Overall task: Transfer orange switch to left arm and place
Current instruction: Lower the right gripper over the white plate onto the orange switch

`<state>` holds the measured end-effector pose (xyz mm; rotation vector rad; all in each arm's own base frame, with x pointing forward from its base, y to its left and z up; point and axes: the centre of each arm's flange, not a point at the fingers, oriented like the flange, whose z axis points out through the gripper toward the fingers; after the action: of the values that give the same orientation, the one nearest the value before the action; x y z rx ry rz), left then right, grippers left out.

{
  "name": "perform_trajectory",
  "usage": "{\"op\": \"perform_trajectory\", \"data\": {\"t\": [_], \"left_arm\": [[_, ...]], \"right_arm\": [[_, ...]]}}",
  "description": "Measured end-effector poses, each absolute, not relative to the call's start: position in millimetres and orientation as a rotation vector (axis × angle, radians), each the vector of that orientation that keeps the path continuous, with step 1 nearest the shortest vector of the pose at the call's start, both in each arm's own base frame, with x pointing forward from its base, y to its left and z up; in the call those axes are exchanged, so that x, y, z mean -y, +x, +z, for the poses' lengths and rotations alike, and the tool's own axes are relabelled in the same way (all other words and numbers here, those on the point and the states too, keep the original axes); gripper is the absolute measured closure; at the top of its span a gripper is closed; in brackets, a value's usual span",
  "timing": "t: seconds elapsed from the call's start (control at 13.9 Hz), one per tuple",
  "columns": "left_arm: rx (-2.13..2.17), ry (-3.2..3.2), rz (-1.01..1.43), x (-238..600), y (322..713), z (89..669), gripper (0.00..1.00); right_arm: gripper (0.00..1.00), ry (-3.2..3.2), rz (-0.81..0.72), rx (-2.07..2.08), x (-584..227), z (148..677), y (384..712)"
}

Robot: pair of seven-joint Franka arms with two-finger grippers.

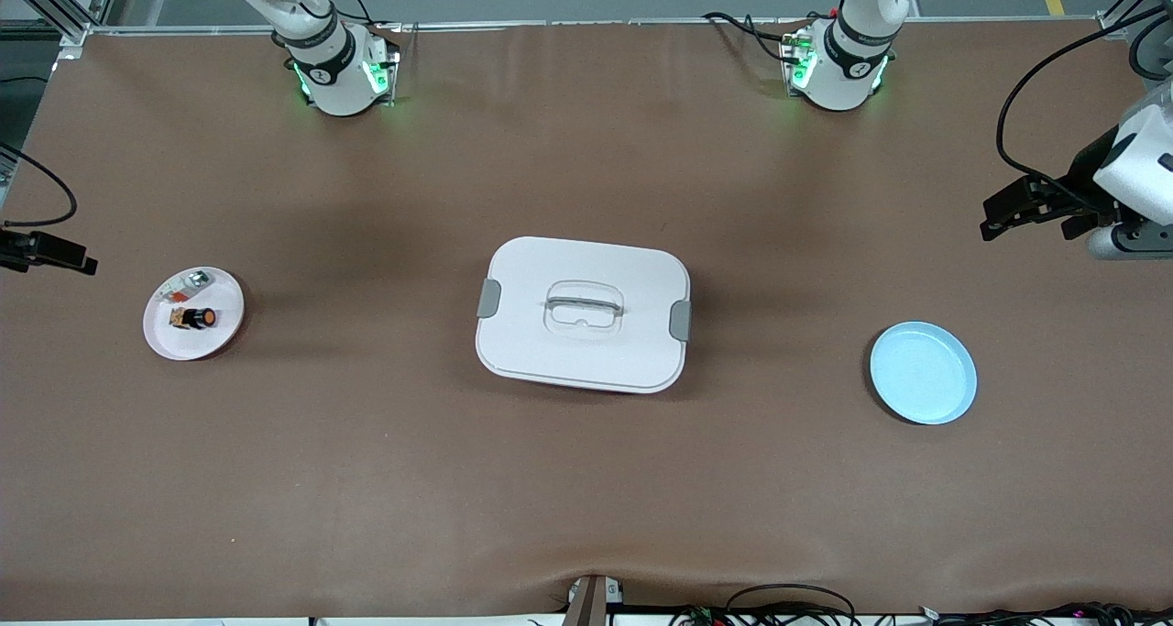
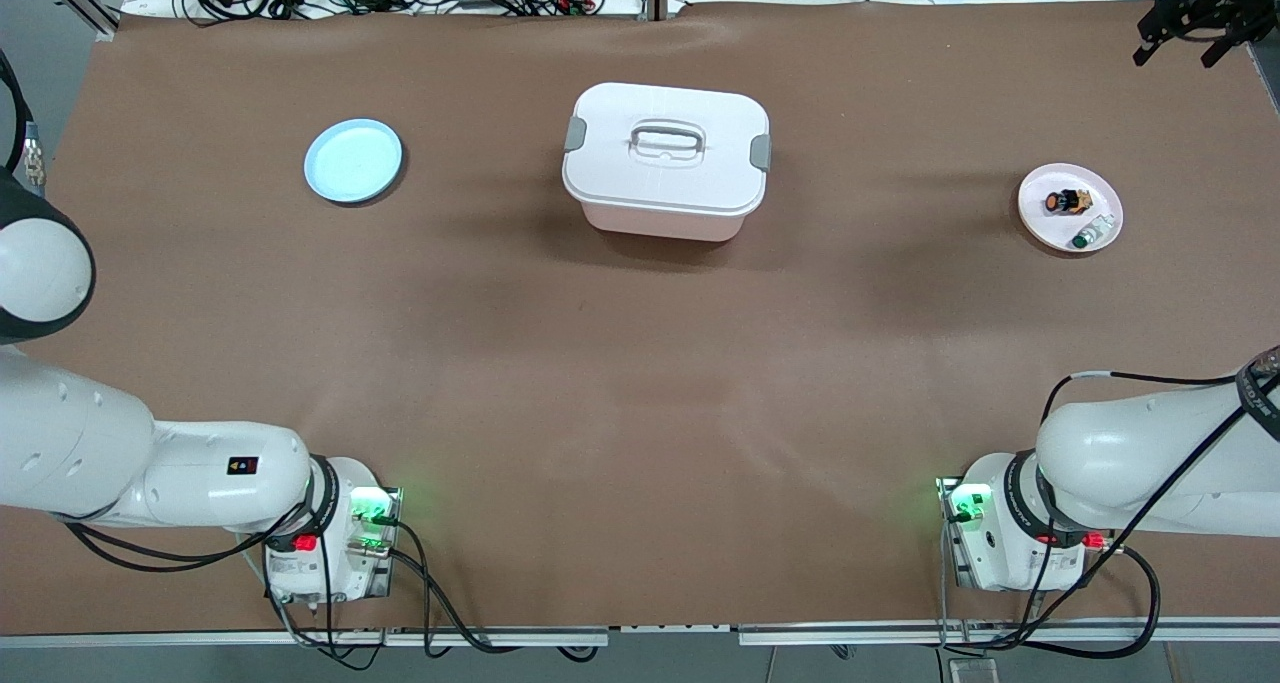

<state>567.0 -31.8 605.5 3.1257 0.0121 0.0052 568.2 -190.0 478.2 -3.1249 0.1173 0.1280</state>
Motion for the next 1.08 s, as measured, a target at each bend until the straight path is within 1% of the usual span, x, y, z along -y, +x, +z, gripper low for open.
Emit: {"op": "perform_trajectory", "data": {"t": [0.29, 0.65, 0.79, 1.08], "left_arm": [[-0.014, 3.126, 0.005, 31.2, 567.1, 605.6, 0.0], [-0.014, 3.126, 0.006, 31.2, 567.1, 605.8, 0.0], [-0.015, 3.126, 0.006, 30.8, 567.2, 606.0, 0.0], [-0.013, 3.126, 0.008, 31.5, 567.2, 606.4, 0.0]], "right_arm": [[0.0, -3.132, 0.093, -0.144, 202.3, 419.3, 561.7], [0.0, -3.157, -0.019, -0.148, 197.9, 340.0, 542.4], [0.0, -3.156, -0.006, -0.149, 195.9, 309.4, 535.3], [0.0, -3.159, 0.009, -0.152, 198.0, 268.4, 534.8]]}}
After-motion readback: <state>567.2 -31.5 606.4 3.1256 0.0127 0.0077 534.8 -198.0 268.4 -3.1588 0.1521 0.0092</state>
